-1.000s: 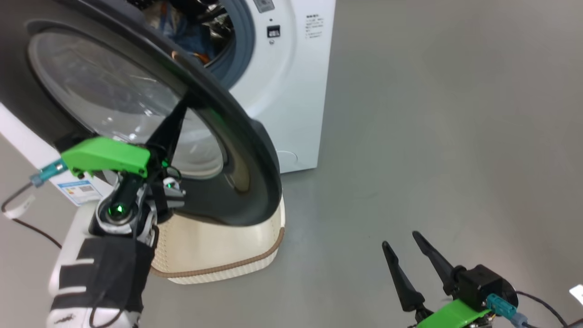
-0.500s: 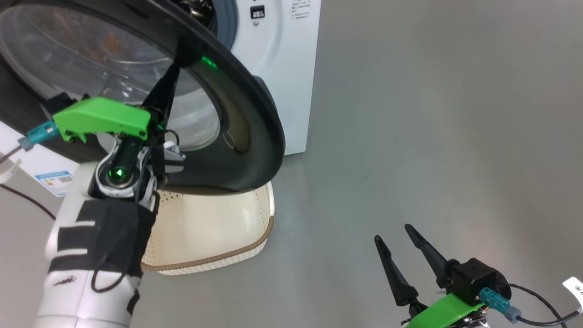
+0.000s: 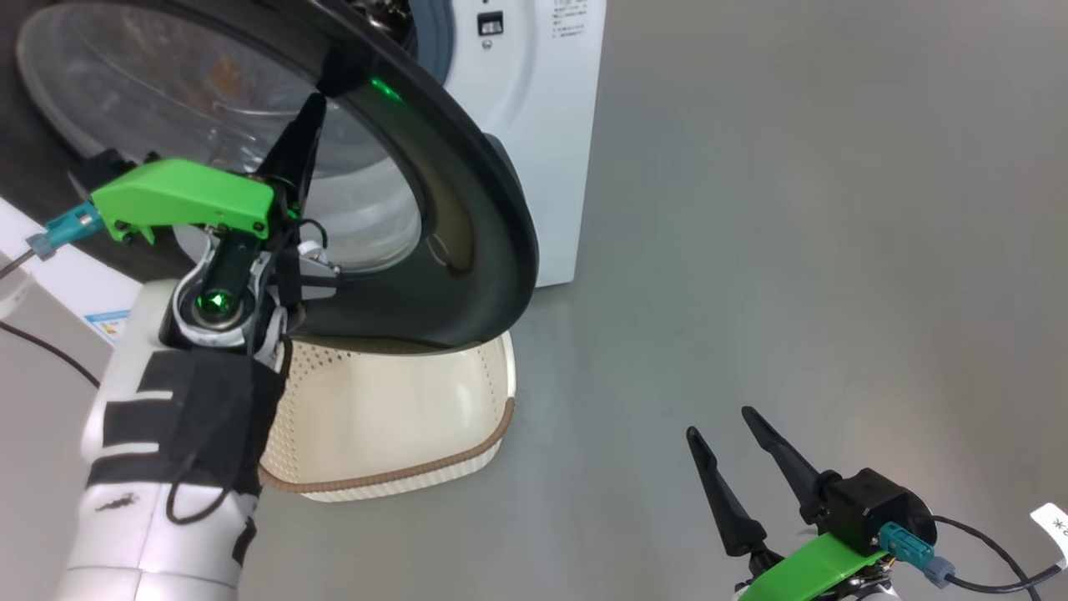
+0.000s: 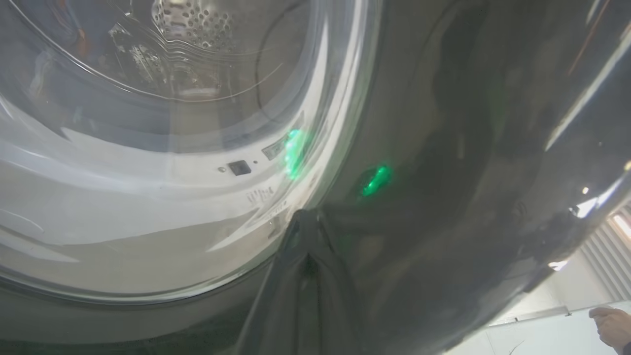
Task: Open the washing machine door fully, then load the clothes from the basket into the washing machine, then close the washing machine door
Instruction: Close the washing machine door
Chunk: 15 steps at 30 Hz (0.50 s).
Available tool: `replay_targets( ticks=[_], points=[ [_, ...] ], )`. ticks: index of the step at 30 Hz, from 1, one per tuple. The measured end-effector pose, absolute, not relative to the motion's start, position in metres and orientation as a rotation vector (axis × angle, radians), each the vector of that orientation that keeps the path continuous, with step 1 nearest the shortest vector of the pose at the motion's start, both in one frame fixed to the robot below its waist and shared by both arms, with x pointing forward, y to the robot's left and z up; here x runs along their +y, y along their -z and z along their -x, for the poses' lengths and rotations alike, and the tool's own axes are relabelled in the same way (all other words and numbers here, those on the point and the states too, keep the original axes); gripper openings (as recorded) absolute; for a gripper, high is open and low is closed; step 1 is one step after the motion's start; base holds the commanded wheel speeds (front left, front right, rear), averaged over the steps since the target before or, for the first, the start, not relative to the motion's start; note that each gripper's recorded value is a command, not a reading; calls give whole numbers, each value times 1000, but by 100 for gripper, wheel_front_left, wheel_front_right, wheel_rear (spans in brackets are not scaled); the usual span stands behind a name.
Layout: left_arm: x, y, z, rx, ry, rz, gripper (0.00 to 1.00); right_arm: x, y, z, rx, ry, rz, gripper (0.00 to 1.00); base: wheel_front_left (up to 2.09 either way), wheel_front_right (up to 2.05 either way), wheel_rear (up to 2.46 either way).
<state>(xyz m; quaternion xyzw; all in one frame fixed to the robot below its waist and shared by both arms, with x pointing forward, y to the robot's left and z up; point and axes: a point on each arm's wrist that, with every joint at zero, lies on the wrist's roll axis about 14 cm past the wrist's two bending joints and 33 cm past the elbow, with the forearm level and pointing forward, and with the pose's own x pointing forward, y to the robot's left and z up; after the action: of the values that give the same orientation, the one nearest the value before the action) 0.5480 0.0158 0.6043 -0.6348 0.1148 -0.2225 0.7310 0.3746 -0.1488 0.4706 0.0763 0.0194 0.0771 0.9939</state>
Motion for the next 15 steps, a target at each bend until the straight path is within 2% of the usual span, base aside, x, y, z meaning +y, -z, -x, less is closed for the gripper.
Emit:
replay_targets(
  ticks=[3, 6, 7, 8, 9, 15],
  points=[
    [25, -609, -540, 221, 493, 1361, 0, -149, -477, -376, 20, -157, -153, 100, 0, 0, 0],
    [35, -605, -535, 196, 465, 1324, 44, -148, -480, -377, 9, -160, -152, 100, 0, 0, 0],
    [41, -602, -532, 182, 448, 1300, 62, -147, -482, -376, 5, -162, -152, 100, 0, 0, 0],
    [47, -599, -529, 169, 435, 1267, 92, -147, -483, -376, 0, -164, -153, 100, 0, 0, 0],
    [52, -596, -525, 151, 421, 1222, 100, -146, -485, -376, -7, -166, -153, 100, 0, 0, 0],
    [73, -576, -494, 95, 376, 993, 100, -143, -490, -368, -21, -175, -159, 100, 0, 0, 0]
  ],
)
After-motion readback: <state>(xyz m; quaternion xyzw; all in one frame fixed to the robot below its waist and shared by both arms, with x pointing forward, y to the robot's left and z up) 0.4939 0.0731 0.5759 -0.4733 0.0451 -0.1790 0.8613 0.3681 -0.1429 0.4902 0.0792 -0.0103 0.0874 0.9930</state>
